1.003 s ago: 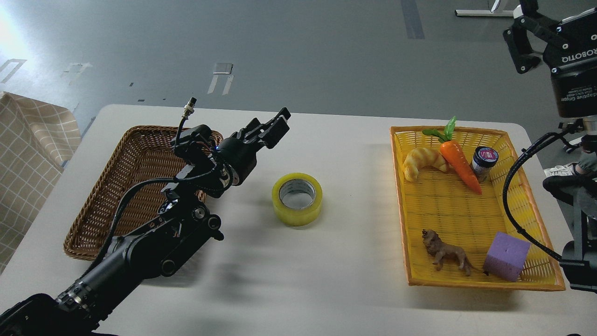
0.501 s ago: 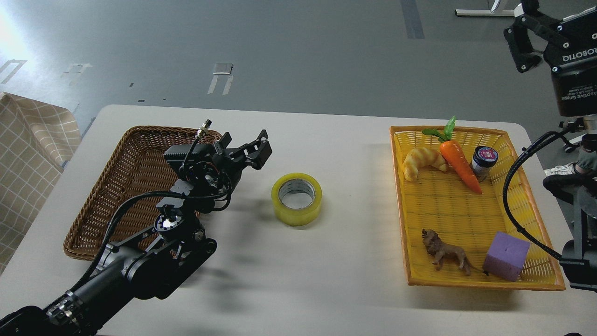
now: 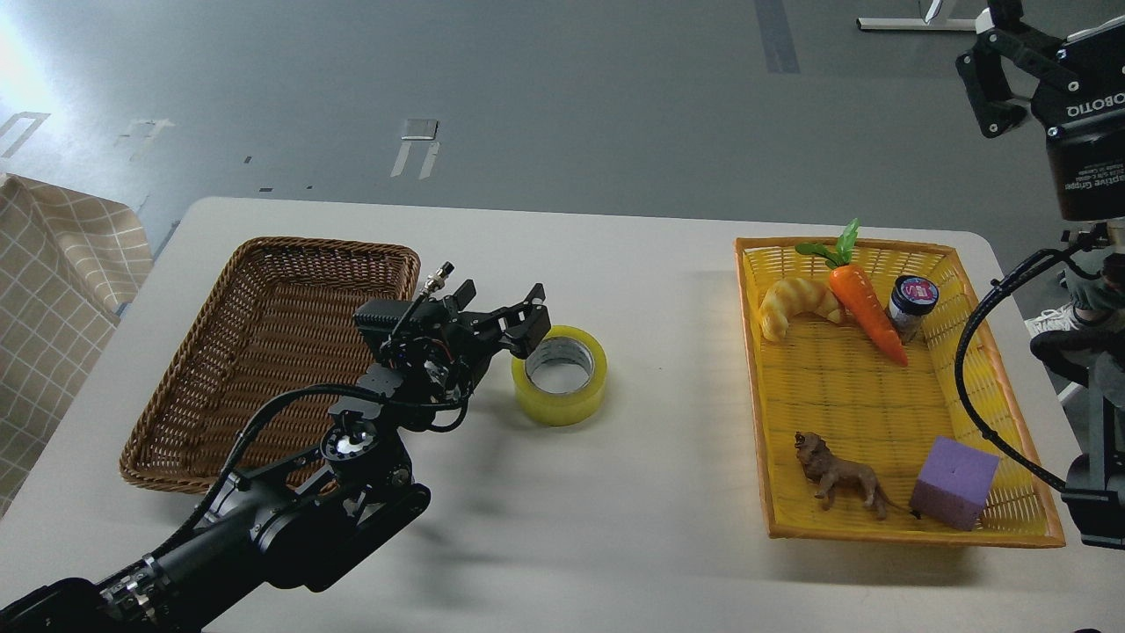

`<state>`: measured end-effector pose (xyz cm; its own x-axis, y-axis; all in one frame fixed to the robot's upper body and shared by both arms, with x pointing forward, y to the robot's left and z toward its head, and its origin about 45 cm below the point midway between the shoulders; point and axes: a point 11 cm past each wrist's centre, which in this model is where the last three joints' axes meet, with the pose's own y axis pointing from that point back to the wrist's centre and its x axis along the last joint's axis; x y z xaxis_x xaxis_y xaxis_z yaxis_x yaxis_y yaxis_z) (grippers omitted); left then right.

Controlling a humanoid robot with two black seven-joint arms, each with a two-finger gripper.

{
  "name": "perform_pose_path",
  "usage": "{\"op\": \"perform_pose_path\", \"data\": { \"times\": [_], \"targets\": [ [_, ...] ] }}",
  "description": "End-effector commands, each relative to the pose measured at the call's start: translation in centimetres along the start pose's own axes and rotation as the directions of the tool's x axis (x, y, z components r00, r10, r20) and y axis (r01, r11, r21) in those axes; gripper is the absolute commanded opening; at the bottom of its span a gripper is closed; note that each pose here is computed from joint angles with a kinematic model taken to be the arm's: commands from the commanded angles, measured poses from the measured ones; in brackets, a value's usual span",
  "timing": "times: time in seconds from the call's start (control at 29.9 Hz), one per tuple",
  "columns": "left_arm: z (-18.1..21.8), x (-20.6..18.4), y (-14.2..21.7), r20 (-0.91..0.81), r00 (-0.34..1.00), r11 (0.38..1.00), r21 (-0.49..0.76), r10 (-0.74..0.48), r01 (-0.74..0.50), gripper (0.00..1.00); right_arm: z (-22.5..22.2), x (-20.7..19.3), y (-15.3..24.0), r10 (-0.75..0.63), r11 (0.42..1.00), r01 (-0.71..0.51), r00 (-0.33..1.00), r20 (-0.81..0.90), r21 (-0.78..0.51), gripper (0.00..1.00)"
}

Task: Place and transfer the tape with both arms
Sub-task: 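Reach the left gripper down to the tape roll on the table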

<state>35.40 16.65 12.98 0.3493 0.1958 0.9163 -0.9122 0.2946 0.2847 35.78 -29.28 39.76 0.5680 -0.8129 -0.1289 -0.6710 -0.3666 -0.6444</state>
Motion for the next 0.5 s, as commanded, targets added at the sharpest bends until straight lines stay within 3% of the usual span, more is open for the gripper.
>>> {"op": "perform_pose_path", "data": {
  "times": [0.0, 0.47],
  "targets": [
    [-0.4, -0.8, 0.0, 0.013, 1.0, 1.0, 0.009, -0.02, 0.02, 0.98, 0.1, -0.1, 0.0, -0.003, 1.0, 0.003, 1.0, 0.002, -0.008, 1.0],
    [-0.1, -3.0, 0.4, 0.049, 0.996, 0.997, -0.01, -0.078, 0.078, 0.98, 0.9, 0.0, 0.6, 0.007, 0.999, -0.007, 1.0, 0.003, -0.046, 1.0]
  ]
}}
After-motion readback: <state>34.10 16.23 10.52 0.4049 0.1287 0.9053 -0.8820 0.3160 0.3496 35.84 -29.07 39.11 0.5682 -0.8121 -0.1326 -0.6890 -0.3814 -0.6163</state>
